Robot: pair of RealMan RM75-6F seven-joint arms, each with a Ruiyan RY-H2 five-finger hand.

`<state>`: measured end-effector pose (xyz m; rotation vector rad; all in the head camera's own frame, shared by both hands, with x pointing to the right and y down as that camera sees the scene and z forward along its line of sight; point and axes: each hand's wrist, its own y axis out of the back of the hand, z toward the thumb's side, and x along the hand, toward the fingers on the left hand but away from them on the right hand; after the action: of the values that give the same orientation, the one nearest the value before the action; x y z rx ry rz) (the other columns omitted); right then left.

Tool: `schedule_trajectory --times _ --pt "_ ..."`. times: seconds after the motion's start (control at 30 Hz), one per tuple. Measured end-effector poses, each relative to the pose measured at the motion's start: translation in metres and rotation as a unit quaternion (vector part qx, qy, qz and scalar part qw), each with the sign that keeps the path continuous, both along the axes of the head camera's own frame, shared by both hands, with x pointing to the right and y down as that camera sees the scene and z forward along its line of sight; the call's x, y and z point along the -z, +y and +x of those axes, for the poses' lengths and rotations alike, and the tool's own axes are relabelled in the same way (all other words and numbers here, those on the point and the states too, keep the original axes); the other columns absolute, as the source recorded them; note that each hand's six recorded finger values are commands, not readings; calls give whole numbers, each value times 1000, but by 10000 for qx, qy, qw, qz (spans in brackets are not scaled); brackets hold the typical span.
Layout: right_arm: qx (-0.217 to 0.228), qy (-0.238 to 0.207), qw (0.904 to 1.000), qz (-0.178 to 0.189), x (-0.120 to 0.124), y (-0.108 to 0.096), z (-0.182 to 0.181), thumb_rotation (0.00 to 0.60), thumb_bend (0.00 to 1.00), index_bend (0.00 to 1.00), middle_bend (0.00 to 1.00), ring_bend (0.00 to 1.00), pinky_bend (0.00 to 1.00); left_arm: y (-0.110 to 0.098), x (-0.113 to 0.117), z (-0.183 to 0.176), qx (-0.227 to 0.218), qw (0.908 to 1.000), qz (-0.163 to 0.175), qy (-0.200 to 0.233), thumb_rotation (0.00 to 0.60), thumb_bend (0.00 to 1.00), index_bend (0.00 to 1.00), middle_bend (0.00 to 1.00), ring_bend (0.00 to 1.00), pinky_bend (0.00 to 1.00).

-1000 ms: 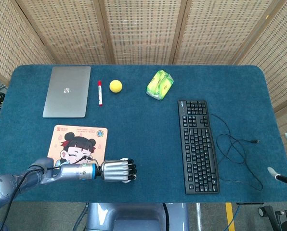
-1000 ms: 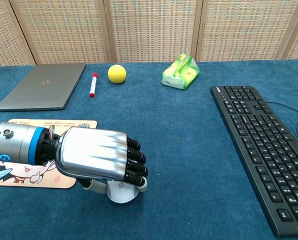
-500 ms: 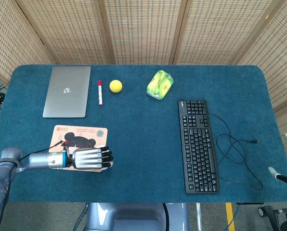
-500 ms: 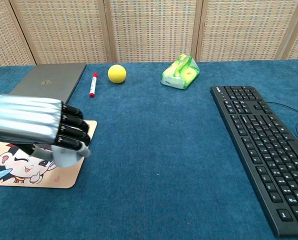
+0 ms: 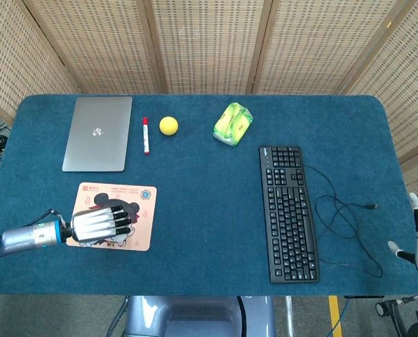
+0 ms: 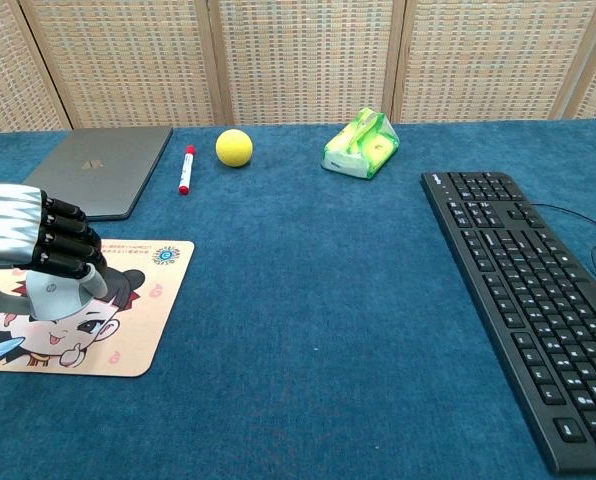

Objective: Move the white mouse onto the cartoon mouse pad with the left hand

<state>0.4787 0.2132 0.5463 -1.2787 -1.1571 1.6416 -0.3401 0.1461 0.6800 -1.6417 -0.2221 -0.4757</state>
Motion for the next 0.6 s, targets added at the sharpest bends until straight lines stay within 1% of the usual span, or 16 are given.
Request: schedule_trajectory --times 0.13,0.3,0.43,0.6 --pt "-44 33 10000 -13 -1 -2 2 600 0 53 0 0 0 -8 -4 -9 70 9996 28 -269 600 270 623 445 445 380" --pt "-97 73 9999 -29 -2 -1 6 600 0 53 0 0 0 -1 -8 -19 -65 9985 -93 -531 600 258 623 445 445 380" --pt "-133 88 9999 -18 -1 0 8 600 0 52 0 0 0 -1 -14 -26 -12 9972 -92 -742 600 252 623 444 445 380" --pt "-138 85 9999 -23 -1 1 8 600 0 53 0 0 0 -5 -19 -28 103 9964 -61 -842 600 245 623 443 446 380"
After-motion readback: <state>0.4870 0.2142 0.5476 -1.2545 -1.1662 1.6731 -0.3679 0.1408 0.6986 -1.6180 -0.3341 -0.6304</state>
